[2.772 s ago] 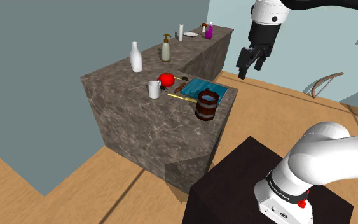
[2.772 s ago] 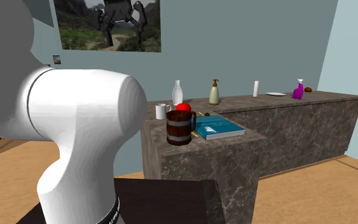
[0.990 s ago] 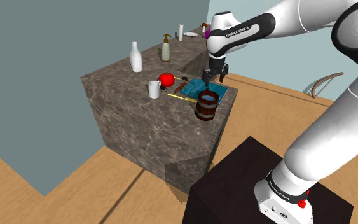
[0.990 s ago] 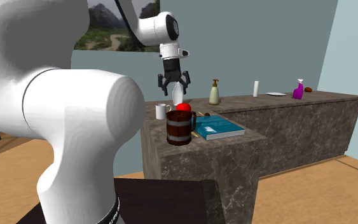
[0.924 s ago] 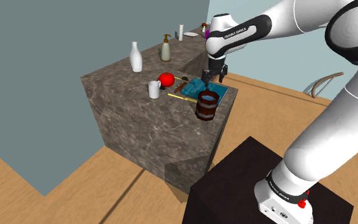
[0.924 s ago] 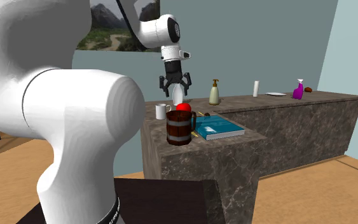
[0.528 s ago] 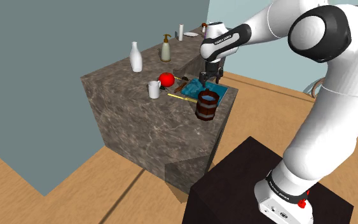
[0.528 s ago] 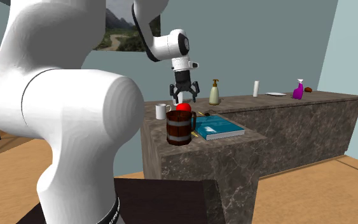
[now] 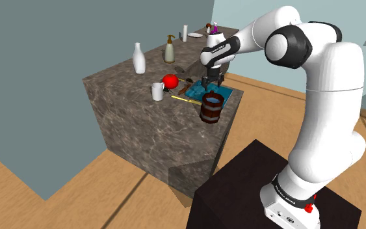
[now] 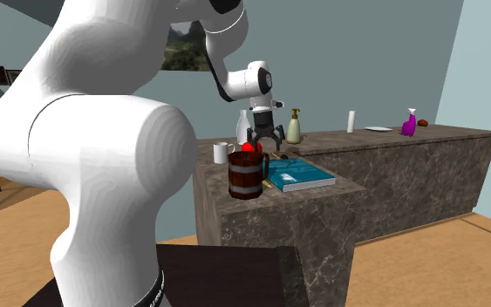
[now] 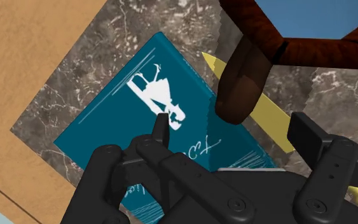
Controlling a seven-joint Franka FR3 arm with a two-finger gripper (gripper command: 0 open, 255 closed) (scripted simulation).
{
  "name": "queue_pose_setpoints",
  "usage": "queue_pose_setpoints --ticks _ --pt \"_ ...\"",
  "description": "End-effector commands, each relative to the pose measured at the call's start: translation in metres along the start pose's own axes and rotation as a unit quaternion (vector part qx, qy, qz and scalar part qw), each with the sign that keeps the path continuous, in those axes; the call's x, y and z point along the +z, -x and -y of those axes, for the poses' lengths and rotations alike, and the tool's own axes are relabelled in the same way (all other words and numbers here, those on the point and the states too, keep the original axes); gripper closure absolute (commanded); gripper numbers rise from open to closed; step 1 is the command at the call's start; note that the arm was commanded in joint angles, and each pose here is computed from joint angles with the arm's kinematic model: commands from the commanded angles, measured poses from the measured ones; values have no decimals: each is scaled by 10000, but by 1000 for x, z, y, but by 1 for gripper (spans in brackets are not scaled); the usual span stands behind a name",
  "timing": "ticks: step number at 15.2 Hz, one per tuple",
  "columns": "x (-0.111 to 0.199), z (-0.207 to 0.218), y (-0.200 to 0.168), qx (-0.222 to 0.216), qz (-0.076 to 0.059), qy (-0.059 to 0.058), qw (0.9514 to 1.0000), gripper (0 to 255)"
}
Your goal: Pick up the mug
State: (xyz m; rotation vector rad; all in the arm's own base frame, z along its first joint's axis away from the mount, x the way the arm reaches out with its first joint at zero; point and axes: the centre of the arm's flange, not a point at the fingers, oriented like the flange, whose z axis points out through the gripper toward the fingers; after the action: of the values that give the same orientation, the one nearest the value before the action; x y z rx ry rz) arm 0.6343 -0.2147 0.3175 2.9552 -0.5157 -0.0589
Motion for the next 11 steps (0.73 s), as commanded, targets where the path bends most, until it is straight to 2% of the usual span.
queue_pose_setpoints --ticks 1,6,8,9,11 --pt "11 0 -3 10 0 1 10000 0" --pt "40 5 -3 10 0 1 10000 0" --pt "40 5 -3 10 0 1 10000 0" --pt "40 5 -3 10 0 1 10000 255" --pt "40 5 -3 10 0 1 10000 255"
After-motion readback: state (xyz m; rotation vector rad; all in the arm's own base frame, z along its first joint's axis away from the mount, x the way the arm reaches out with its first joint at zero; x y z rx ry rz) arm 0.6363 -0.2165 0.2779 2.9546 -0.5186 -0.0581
